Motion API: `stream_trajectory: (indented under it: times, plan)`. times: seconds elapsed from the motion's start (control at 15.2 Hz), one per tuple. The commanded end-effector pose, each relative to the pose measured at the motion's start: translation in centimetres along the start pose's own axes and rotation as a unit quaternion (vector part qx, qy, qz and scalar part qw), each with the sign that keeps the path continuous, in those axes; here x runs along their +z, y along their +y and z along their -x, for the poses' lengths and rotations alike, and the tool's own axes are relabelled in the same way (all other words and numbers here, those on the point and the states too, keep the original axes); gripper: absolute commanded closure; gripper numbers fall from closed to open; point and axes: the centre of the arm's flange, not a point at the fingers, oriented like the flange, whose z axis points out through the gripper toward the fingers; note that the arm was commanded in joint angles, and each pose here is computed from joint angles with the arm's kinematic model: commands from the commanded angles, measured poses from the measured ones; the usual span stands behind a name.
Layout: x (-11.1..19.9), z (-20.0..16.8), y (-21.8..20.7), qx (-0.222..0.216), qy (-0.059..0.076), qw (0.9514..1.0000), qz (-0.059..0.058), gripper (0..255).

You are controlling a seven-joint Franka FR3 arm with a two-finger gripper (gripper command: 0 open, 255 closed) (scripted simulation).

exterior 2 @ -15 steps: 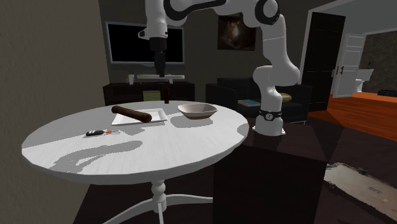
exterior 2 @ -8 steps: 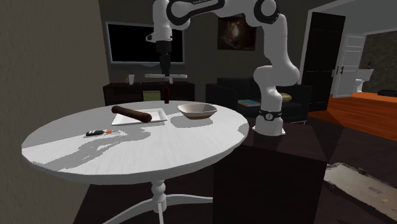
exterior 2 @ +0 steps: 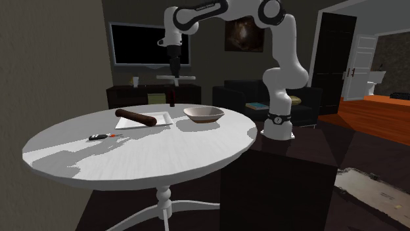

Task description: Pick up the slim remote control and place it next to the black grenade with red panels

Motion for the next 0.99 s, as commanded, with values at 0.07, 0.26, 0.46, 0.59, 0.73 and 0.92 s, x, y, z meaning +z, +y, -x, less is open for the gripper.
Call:
stream_trajectory:
  times: [0.07, 0.26, 0.46, 0.59, 0.73, 0.92]
  plan:
    - [-0.1, 1.9, 3.5, -0.001, 0.000, 1.0000, 0.000, 255]
    - [-0.2, 3.7, 7.0, -0.001, 0.000, 1.0000, 0.000, 255]
    - [0.9, 4.2, 8.1, -0.001, 0.000, 1.0000, 0.000, 255]
    - [1.9, 4.2, 8.1, -0.001, 0.000, 1.0000, 0.000, 255]
    - [3.0, 4.1, 8.1, -0.001, 0.000, 1.0000, 0.000, 255]
    - [4.5, 4.1, 8.1, -0.001, 0.000, 1.0000, 0.000, 255]
